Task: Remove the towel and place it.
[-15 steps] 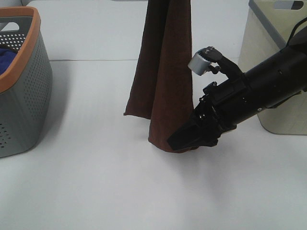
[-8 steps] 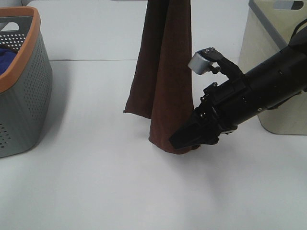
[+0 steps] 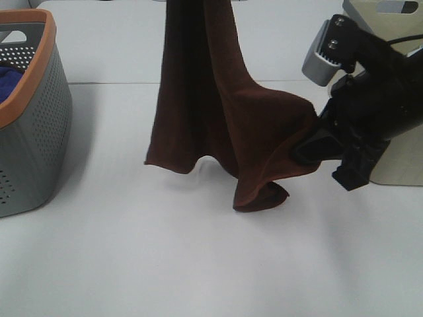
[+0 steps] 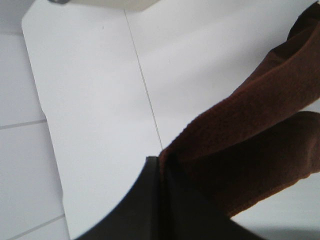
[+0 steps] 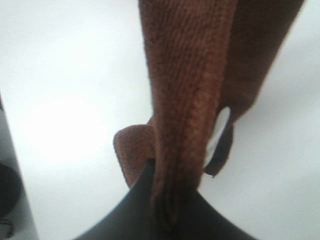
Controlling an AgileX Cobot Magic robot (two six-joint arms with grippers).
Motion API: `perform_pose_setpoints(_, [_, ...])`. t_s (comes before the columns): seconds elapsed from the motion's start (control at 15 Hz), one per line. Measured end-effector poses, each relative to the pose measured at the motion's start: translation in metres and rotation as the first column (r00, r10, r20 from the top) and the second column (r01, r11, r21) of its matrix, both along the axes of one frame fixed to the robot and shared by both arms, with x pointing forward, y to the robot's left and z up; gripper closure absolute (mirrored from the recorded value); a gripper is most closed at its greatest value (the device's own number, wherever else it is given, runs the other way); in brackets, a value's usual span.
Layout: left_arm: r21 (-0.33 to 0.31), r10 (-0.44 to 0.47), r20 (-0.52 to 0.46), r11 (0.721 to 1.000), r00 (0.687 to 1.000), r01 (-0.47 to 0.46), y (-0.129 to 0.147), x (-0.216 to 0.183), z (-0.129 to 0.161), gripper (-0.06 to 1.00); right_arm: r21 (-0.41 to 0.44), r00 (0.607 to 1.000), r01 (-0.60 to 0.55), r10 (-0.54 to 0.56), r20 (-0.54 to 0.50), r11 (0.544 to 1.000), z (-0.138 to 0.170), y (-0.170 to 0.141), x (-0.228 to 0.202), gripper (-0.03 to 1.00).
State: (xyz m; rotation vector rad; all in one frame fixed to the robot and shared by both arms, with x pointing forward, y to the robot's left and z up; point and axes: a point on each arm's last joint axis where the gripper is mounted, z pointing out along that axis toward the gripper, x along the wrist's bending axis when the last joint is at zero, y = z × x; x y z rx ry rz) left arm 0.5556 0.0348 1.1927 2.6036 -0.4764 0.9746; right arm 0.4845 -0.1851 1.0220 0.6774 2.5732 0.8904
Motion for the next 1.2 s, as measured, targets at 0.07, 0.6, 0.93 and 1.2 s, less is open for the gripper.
perform_pose_setpoints(0.07, [-0.028, 0.071, -0.03, 0.997, 0.997, -0.071, 0.0, 0.003, -0.003, 0.94, -0.035, 0.998, 0.007, -0.005, 0.059, 0.999, 0.006, -0.004, 0.0, 0.94])
perform_pose_setpoints(0.6, [-0.192, 0.46, -0.082, 0.863, 0.884, -0.467, 0.0, 0.036, -0.025, 0.94, -0.248, 0.891, 0.013, 0.101, 0.442, 0.969, 0.058, -0.002, 0.059, 0.94])
perform_pose_setpoints(0.93, [-0.488, 0.597, -0.048, 0.686, 0.801, -0.54, 0.033, 0.106, -0.037, 0.94, -0.504, 0.704, 0.013, 0.349, 0.618, 0.864, 0.063, 0.015, 0.128, 0.94])
perform_pose_setpoints(1.2, [-0.626, 0.572, 0.037, 0.652, 0.82, -0.427, 0.046, 0.152, -0.063, 0.94, -0.521, 0.524, 0.133, 0.386, 0.759, 0.843, 0.055, 0.033, 0.189, 0.94])
